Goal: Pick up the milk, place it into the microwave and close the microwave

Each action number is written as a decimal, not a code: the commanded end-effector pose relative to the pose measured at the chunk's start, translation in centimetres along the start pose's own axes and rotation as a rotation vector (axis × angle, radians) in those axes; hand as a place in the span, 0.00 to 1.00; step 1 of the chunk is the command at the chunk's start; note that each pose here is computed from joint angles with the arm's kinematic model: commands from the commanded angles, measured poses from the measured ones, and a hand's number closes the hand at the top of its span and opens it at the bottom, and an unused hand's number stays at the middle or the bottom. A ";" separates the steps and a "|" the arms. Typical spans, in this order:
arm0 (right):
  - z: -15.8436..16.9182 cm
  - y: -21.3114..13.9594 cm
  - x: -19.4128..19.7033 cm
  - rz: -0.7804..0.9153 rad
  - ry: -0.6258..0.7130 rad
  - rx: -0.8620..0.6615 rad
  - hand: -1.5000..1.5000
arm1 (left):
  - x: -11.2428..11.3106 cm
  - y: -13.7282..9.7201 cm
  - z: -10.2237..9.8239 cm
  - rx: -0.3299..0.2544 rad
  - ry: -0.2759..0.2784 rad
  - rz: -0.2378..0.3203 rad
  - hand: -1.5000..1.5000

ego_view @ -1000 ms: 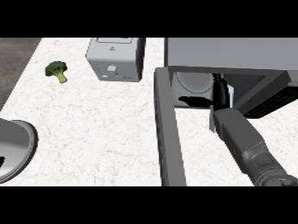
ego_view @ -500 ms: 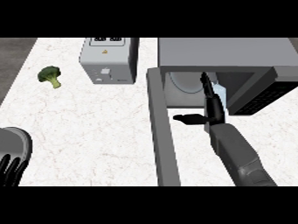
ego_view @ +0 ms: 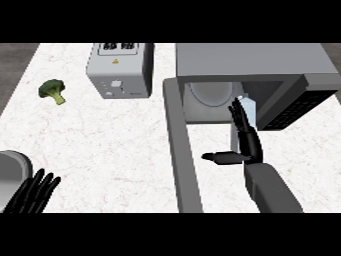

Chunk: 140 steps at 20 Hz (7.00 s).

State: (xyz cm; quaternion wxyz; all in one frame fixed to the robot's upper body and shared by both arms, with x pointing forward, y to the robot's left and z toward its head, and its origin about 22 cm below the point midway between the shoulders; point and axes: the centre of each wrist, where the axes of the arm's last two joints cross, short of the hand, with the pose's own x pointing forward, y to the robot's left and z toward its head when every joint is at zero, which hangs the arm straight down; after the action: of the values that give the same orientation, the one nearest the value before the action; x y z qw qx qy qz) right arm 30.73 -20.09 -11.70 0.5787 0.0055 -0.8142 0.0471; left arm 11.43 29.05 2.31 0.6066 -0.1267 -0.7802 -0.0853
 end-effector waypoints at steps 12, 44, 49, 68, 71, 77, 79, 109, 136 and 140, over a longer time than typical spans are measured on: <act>8.2 -7.2 6.5 -0.143 -0.036 -0.084 0.00 | -2.9 -5.5 -9.0 -0.182 0.051 -0.113 1.00; 5.0 -13.4 18.6 -0.179 -0.234 0.132 0.00 | -9.9 -21.9 -21.8 -0.438 0.201 -0.308 0.00; 3.3 -13.3 19.8 -0.198 -0.264 0.196 0.00 | -6.9 -22.1 -25.4 -0.384 0.093 -0.205 1.00; 0.3 -12.7 24.1 -0.226 -0.323 0.374 0.00 | -4.5 -22.2 -29.6 -0.229 0.031 -0.170 1.00; 0.2 -13.1 24.4 -0.226 -0.327 0.367 0.00 | -3.7 -22.3 -30.5 -0.207 0.027 -0.162 1.00; -0.4 -13.8 25.6 -0.210 -0.330 0.397 0.00 | -3.3 -22.4 -31.2 -0.189 0.022 -0.173 1.00; -0.7 -13.9 25.7 -0.208 -0.327 0.396 0.00 | -3.1 -22.5 -31.3 -0.178 0.023 -0.179 1.00; -3.1 -16.7 29.2 -0.176 -0.339 0.433 0.00 | -2.2 -22.6 -32.8 -0.037 0.017 -0.182 1.00; -2.1 -20.5 32.5 -0.134 -0.379 0.290 0.00 | -6.4 -13.8 -33.1 0.220 0.210 -0.236 0.00; -1.8 -21.0 33.1 -0.117 -0.377 0.284 0.00 | -6.8 -13.6 -32.8 0.209 0.215 -0.230 0.00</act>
State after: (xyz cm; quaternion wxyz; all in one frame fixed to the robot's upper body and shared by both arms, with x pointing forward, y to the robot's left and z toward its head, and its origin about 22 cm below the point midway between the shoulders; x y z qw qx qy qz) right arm 23.24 -38.86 21.24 0.4101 0.1516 -0.8901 0.1285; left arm 34.28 -1.80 5.33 0.6558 -0.1134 -0.7236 -0.1829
